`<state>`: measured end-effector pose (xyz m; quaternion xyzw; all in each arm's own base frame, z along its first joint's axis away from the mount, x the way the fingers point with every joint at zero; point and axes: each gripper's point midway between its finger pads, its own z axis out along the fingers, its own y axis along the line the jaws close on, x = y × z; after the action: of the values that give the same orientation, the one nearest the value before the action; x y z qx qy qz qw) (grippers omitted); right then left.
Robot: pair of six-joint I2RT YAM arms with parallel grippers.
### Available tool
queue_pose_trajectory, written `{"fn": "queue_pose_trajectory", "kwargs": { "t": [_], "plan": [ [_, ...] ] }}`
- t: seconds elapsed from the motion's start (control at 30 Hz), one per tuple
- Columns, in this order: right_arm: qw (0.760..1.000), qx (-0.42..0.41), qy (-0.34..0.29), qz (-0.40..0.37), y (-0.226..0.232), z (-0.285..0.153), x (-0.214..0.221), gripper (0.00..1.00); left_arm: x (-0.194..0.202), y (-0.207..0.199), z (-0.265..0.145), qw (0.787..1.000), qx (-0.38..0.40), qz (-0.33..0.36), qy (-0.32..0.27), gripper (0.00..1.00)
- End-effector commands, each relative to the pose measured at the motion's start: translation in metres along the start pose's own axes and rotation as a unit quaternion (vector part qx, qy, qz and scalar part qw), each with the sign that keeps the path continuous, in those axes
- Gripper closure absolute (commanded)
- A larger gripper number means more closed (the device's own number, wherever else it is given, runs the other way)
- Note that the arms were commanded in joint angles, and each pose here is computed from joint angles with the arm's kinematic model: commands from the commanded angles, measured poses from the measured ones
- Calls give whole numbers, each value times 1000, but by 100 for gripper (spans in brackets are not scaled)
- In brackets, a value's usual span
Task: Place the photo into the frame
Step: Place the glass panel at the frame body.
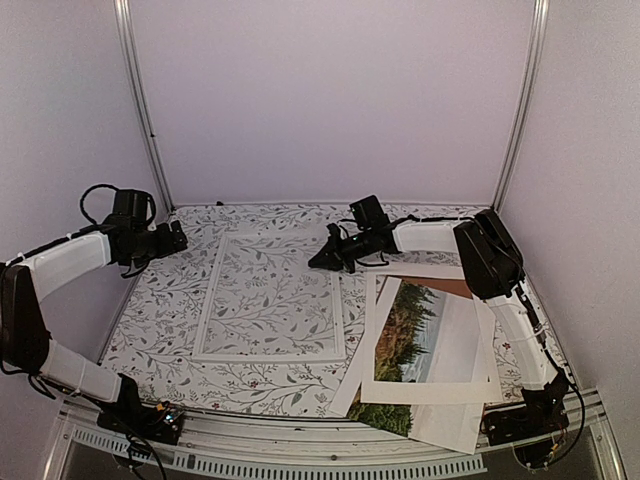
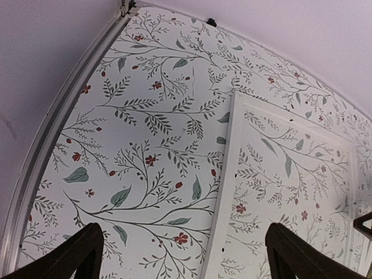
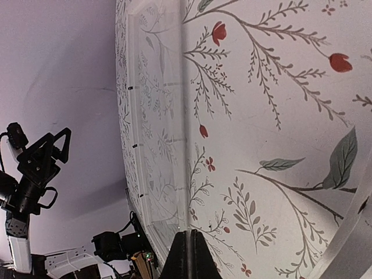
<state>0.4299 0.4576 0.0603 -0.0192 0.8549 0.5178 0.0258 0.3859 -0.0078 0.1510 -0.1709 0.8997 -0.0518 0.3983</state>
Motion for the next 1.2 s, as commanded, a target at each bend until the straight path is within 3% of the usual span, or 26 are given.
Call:
{"fn": "queue_pose_trajectory", "kwargs": {
  "t": [0.0, 0.93, 1.17],
  "plan": [
    [1000, 4, -9, -11, -2, 4, -6, 99, 6, -7, 5, 1000, 8, 5, 10, 0],
    [999, 34, -22, -21, -3, 0, -9, 58, 26, -28, 15, 999, 31, 12, 35, 0],
    [998, 50, -29, -28, -4, -1, -11, 53, 40, -68, 12, 992, 116, 19, 44, 0]
  ]
}}
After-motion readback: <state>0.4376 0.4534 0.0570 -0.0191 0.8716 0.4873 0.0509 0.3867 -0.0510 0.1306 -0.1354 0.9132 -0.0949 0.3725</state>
